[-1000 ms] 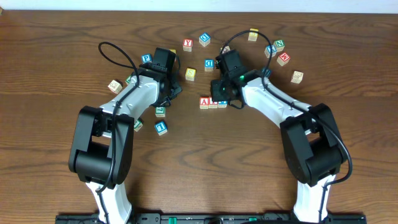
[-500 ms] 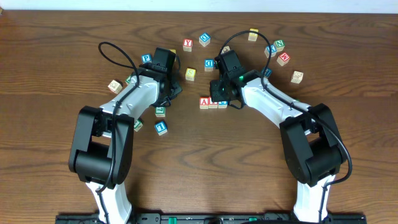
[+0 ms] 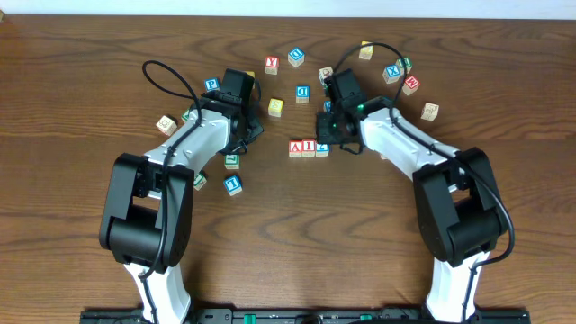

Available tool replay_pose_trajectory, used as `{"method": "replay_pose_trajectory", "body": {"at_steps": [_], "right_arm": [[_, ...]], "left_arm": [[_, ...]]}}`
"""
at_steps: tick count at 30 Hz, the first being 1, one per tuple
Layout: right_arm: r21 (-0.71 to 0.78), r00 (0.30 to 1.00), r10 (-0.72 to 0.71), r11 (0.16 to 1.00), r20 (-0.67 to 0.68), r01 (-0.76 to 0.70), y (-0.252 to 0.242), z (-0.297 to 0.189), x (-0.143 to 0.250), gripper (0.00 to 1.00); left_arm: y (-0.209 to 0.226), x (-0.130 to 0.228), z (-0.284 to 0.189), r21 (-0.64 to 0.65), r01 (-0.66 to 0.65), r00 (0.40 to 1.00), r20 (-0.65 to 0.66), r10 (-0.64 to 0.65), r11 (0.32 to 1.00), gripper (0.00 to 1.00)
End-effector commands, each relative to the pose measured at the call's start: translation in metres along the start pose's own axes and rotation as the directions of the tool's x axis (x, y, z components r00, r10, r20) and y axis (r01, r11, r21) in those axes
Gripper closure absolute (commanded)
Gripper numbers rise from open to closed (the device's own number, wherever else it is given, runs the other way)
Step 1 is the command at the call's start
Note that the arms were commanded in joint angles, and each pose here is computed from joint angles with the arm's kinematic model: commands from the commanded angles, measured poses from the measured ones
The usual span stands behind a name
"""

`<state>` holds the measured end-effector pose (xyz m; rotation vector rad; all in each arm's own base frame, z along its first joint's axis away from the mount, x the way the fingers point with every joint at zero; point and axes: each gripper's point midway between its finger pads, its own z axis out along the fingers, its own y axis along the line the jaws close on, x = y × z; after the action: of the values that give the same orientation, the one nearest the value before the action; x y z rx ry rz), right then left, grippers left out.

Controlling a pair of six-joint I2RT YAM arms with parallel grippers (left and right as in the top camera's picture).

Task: Spell out AI2

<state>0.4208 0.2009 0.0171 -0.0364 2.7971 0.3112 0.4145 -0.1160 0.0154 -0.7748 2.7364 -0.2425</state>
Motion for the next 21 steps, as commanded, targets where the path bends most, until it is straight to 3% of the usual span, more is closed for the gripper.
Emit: {"method": "replay_pose_trajectory", "body": {"at_steps": [1,21], "right_arm": [[0.007,1.000,0.018,1.000,-0.009,-0.018,0.000,-0.006,0.003,0.99],[0.001,0.993,0.056,0.998,-0.105,-0.056,-0.001,-0.007,0.025,0.99]], "left_arm": [[0.009,0.003,0.004,-0.030,0.003,1.000,-0.005,-0.003,1.000,0.93],[0.009,0.003,0.004,-0.030,0.003,1.000,-0.005,-0.003,1.000,0.92]]}}
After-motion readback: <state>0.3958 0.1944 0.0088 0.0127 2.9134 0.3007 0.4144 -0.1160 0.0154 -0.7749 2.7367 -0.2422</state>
